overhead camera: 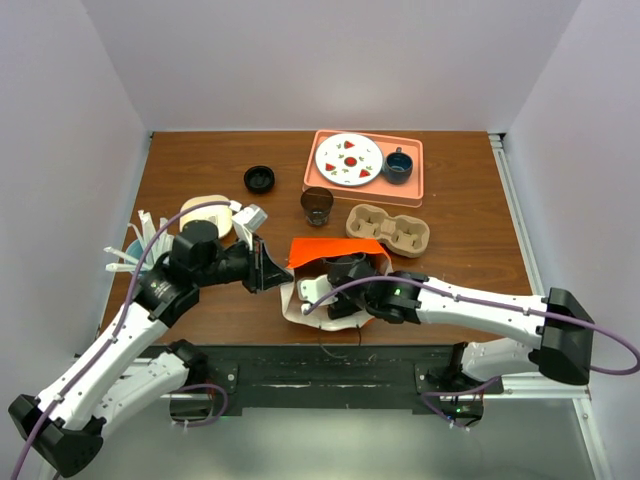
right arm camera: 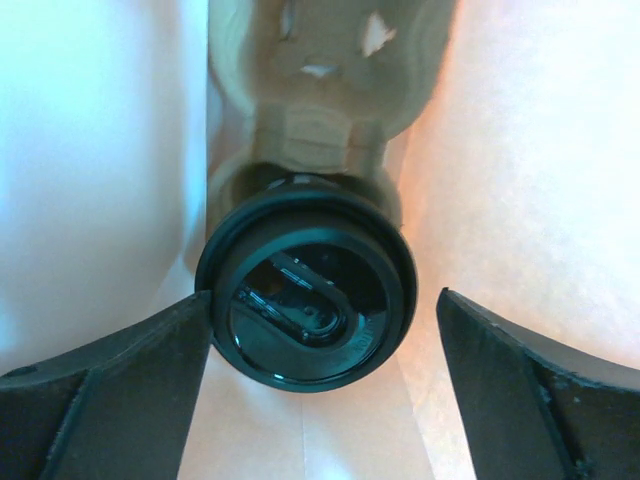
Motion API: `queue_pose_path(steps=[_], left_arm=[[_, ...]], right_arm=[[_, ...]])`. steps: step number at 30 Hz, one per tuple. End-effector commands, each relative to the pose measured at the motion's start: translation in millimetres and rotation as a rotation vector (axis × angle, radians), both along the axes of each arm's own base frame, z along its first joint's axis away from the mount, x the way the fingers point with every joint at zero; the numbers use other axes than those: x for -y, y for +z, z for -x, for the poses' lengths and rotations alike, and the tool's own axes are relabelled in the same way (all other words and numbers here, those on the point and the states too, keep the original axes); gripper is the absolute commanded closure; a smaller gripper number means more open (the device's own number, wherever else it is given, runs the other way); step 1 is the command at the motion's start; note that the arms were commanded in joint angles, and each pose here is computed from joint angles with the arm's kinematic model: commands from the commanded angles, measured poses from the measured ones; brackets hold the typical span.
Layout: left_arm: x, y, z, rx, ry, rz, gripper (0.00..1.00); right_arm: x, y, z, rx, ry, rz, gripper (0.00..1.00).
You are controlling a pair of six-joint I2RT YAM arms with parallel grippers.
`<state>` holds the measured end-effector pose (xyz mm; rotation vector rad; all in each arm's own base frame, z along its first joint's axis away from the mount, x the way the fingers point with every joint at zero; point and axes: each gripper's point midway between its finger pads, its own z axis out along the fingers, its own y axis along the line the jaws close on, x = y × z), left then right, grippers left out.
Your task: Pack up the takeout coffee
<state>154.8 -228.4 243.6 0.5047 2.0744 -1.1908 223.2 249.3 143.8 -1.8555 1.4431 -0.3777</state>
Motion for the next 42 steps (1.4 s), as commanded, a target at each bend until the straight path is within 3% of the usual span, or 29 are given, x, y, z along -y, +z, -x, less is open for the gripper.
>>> queue_pose_path(steps=[1,26,42], left_arm=[[2,20,-2,0.039,-0.001,0.023,0.91],[1,30,-8,0.008,0.018,-0.025,0.87],[-3,33,-11,-0.065,0.068,-0.073,0.84]], right_arm=[[-5,20,3,-0.014,0.02,-0.044,0.02],[-29,54,29,-0.179,0.08,-0.161,0.04],[-35,87,22,-0.137,0.036,-0.263,0.12]])
